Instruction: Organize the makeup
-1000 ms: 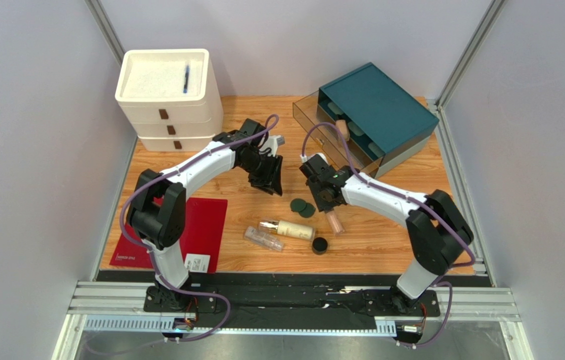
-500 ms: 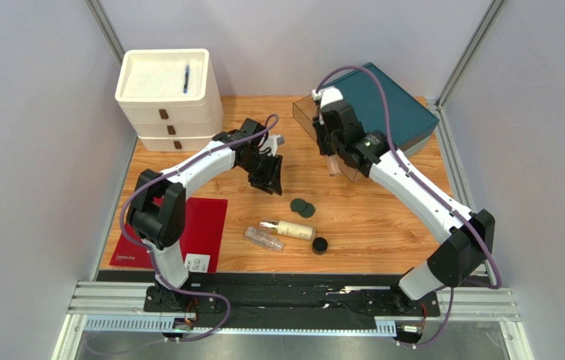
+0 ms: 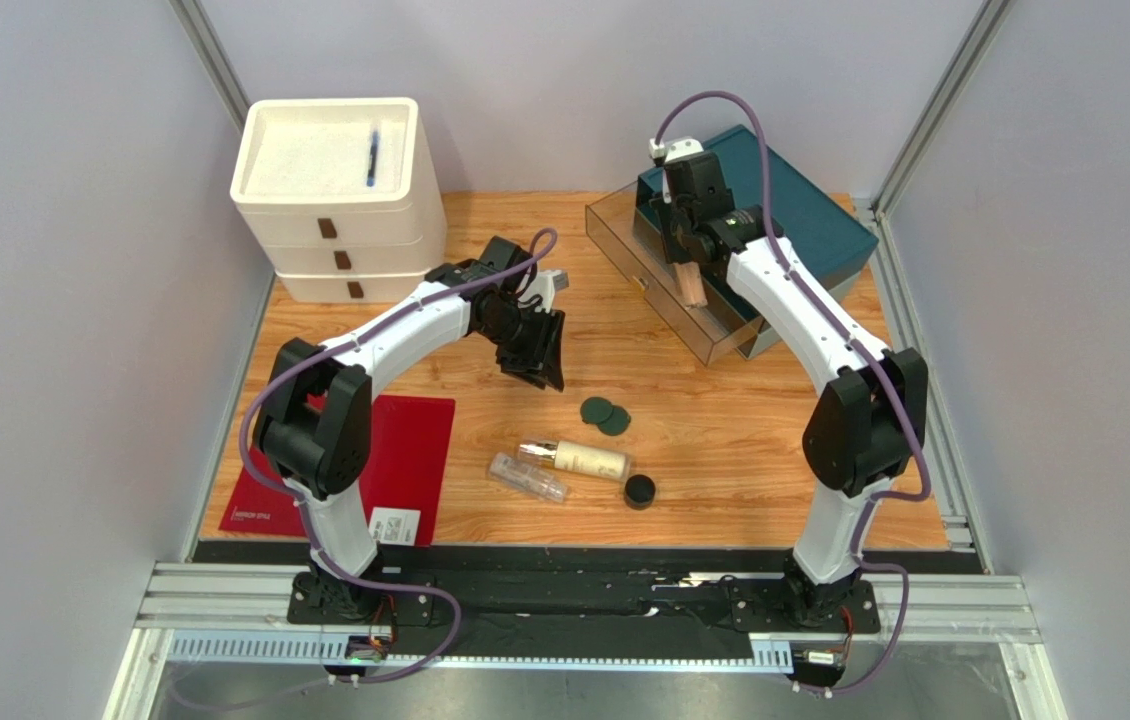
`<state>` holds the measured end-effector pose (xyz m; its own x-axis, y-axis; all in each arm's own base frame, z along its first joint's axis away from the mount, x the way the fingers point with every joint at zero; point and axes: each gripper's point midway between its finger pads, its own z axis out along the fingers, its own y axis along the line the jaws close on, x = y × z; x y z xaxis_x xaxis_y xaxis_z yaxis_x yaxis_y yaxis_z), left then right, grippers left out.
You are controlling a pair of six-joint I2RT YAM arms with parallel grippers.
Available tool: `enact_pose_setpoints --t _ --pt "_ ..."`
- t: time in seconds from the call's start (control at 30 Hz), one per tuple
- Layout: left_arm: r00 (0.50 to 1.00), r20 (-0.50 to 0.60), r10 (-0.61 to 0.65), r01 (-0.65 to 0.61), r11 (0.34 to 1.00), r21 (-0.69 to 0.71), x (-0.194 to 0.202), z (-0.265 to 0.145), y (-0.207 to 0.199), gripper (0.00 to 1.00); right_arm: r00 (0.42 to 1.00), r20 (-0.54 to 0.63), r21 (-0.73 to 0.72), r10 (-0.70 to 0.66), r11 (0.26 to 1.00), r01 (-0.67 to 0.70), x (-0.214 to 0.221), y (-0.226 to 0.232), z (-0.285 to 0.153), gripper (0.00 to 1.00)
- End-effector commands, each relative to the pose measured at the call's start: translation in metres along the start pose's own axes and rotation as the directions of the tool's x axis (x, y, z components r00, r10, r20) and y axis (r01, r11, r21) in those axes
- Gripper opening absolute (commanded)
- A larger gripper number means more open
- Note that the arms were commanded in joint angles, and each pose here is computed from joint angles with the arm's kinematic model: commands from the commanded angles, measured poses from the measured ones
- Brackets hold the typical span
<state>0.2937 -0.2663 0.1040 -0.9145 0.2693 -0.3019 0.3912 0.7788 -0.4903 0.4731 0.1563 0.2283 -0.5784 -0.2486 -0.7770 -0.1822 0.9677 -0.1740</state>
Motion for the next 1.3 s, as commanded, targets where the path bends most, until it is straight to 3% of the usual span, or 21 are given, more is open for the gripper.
enact_pose_setpoints --t 0.0,0.3,0.5,0.57,0.7,1.07,1.27 --pt "0.997 0.057 0.046 -0.046 0.999 0.006 -0.017 -0.013 -0.008 0.46 0.999 0.039 -0.022 -0.026 0.999 0.027 -0.014 0.002 -0.002 0.0" --pt "0.997 0.055 0.05 -0.05 0.999 -0.001 -0.021 -0.012 -0.006 0.46 0.998 -0.062 -0.013 -0.03 0.999 0.029 0.021 0.006 0.013 0.06" --pt "0.996 0.063 0.061 -0.06 0.998 -0.022 -0.029 -0.015 -0.003 0.46 0.994 -0.112 -0.005 -0.014 1.0 0.014 0.033 0.008 0.023 0.18" --pt "0.996 0.067 0.063 -0.062 0.998 -0.022 -0.031 -0.016 -0.004 0.46 0.993 -0.118 -0.02 -0.019 1.0 0.016 0.034 0.012 0.025 0.31" --pt "0.996 0.069 0.064 -0.062 0.997 -0.036 -0.034 -0.018 -0.002 0.46 0.993 -0.12 -0.017 0.008 1.0 -0.01 0.032 0.014 0.027 0.39" --pt "0.992 0.092 0.085 -0.078 0.994 -0.079 -0.043 -0.03 0.003 0.46 0.998 -0.003 0.089 0.059 0.994 -0.059 -0.013 -0.011 0.004 0.45" --pt "0.99 0.076 0.12 -0.11 0.986 -0.123 -0.039 -0.036 0.01 0.46 0.977 0.142 0.21 0.157 0.96 -0.185 -0.054 -0.063 -0.026 0.46"
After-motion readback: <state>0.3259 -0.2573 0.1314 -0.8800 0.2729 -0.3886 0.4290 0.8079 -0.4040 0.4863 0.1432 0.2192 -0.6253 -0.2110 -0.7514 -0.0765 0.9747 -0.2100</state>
